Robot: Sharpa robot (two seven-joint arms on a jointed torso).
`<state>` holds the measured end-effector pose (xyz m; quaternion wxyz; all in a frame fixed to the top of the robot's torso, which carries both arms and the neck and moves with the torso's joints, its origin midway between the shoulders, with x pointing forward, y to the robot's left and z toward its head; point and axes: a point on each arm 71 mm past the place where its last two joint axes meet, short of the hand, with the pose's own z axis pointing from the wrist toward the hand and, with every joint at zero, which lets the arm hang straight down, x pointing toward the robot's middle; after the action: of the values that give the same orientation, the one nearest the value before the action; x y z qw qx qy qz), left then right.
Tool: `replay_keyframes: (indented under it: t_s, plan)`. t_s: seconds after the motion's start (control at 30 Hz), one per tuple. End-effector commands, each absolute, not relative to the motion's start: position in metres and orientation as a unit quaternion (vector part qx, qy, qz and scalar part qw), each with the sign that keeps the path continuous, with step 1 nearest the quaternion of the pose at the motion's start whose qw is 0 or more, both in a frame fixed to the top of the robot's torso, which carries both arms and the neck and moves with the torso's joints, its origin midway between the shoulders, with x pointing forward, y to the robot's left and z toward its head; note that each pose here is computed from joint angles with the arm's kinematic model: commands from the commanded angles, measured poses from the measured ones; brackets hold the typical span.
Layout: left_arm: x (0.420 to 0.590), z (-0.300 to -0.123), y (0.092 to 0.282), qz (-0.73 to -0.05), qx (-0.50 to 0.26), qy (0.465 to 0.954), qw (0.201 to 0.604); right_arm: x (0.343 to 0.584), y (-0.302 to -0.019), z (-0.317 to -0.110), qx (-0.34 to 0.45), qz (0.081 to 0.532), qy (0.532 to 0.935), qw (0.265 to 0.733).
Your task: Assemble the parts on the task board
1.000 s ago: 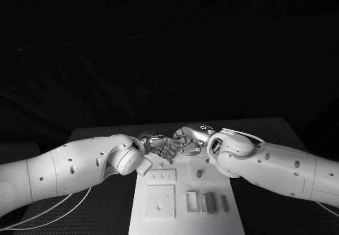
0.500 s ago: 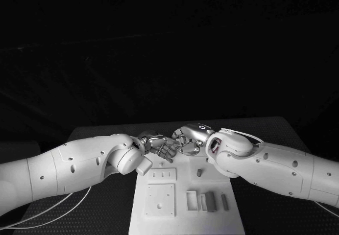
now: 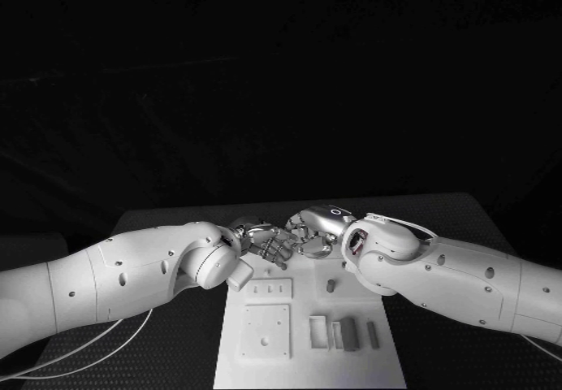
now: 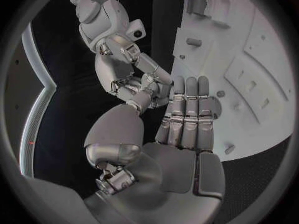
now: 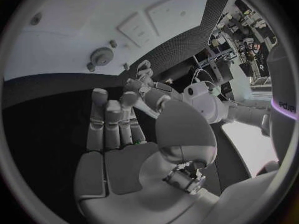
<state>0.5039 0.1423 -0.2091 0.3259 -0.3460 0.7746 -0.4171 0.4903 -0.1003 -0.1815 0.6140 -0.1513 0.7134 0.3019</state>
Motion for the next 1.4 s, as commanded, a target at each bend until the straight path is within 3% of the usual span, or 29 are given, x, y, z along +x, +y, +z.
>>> replay_keyframes:
  t_s: [0.03,1.4]
  plan:
    - [0.5056,-0.2012,0.1372,-0.436,-0.343,0.762,0.334,0.4848,-0.0942,-0.1881,-0.168,0.310,0.720,0.597]
    - [0.5057,-0.2052,0.1441,-0.425,-0.351,0.765,0.334,0.4872,-0.1006,-0.1925,-0.161,0.302,0.725,0.598]
